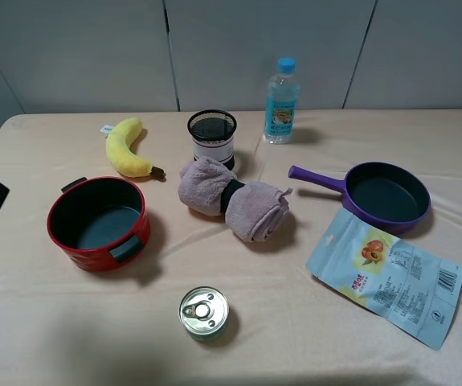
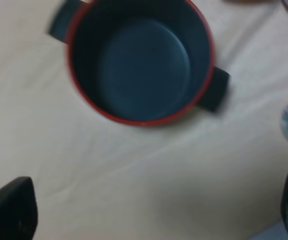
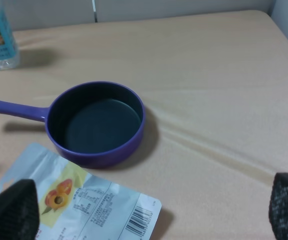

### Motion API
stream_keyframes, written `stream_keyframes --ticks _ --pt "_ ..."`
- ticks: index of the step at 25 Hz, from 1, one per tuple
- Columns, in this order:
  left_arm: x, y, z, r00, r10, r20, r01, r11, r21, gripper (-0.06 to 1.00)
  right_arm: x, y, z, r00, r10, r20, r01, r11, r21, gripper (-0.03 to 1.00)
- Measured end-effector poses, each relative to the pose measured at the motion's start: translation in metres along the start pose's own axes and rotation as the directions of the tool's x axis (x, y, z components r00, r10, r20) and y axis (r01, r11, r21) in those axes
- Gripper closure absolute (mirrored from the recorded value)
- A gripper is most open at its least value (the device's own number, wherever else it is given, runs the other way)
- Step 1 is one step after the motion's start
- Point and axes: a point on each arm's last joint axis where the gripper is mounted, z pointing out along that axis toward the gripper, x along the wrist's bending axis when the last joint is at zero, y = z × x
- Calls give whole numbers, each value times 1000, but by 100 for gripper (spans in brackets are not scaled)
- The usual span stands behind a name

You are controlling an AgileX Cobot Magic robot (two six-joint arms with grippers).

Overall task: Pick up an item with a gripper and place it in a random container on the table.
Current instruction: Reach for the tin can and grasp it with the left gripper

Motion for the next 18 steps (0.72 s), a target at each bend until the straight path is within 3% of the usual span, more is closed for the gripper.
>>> stream_keyframes --ticks 9,18 --pt "-21 50 47 984 141 110 -155 978 136 -4 0 0 0 1000 0 0 0 1000 0 27" --pt "-67 86 87 926 323 195 -361 909 209 -4 0 0 0 1000 0 0 0 1000 0 27"
